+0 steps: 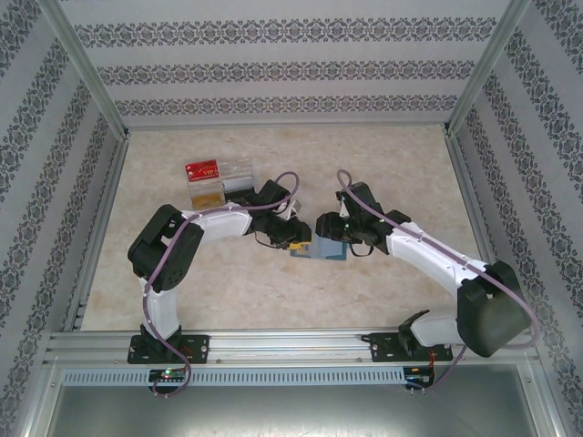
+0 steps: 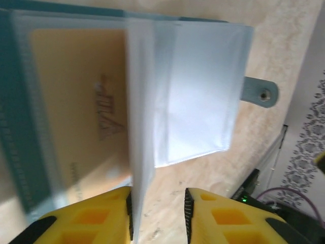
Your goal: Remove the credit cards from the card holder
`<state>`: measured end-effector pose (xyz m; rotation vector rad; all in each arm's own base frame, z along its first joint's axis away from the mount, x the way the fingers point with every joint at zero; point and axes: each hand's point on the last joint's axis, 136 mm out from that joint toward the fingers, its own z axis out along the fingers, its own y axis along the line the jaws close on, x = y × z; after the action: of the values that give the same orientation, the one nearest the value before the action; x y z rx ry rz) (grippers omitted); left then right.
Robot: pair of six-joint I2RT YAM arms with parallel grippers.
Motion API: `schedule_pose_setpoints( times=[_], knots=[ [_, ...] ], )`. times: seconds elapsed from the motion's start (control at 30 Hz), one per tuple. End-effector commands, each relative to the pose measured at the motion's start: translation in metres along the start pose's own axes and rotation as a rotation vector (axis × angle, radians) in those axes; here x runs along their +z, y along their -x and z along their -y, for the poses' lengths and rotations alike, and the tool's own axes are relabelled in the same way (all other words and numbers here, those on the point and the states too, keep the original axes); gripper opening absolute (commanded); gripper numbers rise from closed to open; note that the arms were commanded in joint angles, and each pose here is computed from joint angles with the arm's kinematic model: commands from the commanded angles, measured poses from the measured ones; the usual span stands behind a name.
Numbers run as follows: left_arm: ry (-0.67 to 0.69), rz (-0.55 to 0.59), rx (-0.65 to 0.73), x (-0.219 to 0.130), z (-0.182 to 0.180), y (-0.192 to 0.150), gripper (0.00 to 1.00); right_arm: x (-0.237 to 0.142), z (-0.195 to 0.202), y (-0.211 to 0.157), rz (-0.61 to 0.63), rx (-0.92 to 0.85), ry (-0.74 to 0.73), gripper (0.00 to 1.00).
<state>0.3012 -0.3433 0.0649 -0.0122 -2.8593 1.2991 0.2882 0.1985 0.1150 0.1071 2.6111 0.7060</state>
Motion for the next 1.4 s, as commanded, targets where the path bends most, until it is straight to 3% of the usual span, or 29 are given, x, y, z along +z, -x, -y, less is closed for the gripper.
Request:
schedule_pose_setpoints(
  times=[0.0,0.17,0.6,1.13,1.37],
  knots=[
    [-0.118,-0.002,0.047,-0.001,0.035,-0.001,0.37,-0.011,0.008,0.001,0.032,0.031,-0.004,0.48],
    [-0.172,-0.007,0.048,0.011,0.053,0.0,0.45,-0.021,0.024,0.004,0.076,0.073,-0.023,0.48],
    [-0.127,0.003,0.022,0.022,0.046,0.009,0.59,-0.028,0.034,0.003,0.099,0.087,-0.03,0.5],
    [-0.175,-0.001,-0.013,0.032,0.049,0.021,0.64,-0.022,0.038,0.002,0.083,0.089,-0.05,0.49],
    [-0.108,0.076,-0.042,0.01,0.027,0.028,0.59,-0.003,0.04,-0.008,0.001,0.089,-0.054,0.33]
  ],
)
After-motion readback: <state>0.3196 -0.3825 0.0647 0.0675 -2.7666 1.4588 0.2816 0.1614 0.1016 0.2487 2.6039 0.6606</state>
